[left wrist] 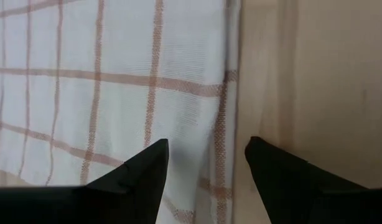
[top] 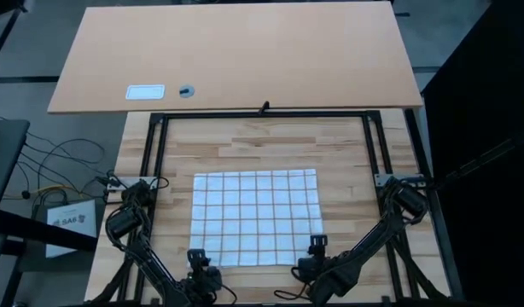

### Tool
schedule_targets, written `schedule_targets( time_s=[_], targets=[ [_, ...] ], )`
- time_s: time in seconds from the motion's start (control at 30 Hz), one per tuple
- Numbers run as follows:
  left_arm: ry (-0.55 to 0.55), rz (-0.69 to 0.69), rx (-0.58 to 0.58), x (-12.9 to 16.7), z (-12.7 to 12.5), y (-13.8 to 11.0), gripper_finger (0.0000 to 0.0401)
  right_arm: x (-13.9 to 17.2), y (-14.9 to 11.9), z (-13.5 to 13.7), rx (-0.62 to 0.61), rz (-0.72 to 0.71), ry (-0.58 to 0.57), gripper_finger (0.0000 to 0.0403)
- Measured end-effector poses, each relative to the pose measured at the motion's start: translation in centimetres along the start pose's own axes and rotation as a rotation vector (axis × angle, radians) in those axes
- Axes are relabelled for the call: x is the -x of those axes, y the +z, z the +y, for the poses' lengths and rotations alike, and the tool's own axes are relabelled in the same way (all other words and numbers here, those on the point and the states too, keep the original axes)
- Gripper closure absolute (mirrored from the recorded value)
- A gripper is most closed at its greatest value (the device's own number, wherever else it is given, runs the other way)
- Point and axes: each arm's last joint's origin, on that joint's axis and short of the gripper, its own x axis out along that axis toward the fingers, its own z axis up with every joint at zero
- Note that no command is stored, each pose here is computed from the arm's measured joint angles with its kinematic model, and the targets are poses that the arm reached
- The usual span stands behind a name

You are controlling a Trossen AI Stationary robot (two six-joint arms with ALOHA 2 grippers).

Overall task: Roll towel
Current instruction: Roll the white patterned towel

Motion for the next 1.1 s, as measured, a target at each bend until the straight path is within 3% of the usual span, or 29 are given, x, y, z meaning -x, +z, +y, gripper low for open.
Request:
schedule_targets(
  time_s=[0.17,0.33,0.63,0.77,1.1],
  targets=[
    [0.020,-0.003,-0.008,-0.1,0.1,-0.2,0.0198,-0.2,-0.2,0.1,0.006,-0.007,0.010,0.0215],
    [0.016,-0.004,-0.015,-0.1,0.0,-0.2,0.0231,-0.2,0.0,0.3,0.008,-0.016,0.037,0.0241],
    [0.040,0.024,0.005,-1.4,0.2,-1.1,0.0389,-0.4,-0.1,0.5,-0.012,-0.003,0.090,0.0342],
    [0.050,0.032,0.021,-1.5,0.3,-1.6,0.0399,-0.4,-0.1,0.5,-0.027,0.007,0.106,0.0392],
    [0.049,0.033,0.020,-1.4,0.2,-1.8,0.0400,-0.2,-0.4,0.9,-0.056,0.016,0.118,0.0402]
  ],
)
